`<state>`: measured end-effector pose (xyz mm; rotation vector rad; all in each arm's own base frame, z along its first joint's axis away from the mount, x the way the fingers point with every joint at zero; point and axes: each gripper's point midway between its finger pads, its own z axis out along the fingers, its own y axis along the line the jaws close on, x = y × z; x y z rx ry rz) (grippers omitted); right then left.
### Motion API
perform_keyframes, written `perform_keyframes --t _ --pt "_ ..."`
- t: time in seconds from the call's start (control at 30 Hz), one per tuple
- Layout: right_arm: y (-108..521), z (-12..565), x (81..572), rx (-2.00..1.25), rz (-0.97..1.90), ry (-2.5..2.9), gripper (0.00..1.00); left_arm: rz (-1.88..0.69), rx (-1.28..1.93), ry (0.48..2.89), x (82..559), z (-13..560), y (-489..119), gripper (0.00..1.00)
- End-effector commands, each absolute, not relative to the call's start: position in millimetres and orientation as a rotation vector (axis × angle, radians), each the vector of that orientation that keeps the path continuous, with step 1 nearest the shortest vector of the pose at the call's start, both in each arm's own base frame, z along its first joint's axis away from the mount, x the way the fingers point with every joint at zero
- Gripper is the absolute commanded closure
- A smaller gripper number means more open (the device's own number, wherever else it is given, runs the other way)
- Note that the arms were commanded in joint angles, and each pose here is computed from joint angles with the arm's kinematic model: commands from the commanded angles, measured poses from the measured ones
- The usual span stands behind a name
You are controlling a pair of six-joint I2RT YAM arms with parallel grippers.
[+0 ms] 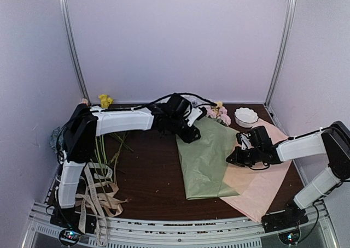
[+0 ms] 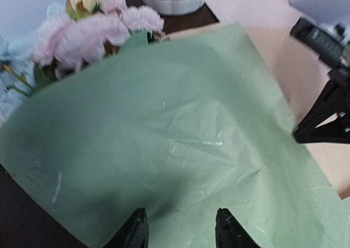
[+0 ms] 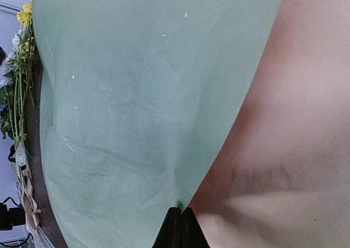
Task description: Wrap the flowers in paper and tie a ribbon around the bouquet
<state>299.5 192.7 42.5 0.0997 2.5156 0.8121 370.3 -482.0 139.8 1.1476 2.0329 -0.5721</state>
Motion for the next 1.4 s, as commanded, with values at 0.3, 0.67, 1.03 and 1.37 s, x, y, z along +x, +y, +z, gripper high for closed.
perform_keyframes --t 0.3,0.67,1.03,1.37 --pt "169 12 292 0.137 0.643 2.602 1.0 -0.2 1.145 2.249 389 43 -439 0.48" --pt "171 24 299 0.119 0.628 2.588 1.0 -0.264 1.472 1.864 281 100 -480 0.5" --pt "170 30 299 0.123 0.625 2.586 1.0 -0.25 1.892 1.782 202 38 -517 0.51" --pt "110 76 313 0.277 0.52 2.483 0.72 -0.364 1.977 1.772 190 28 -535 0.49"
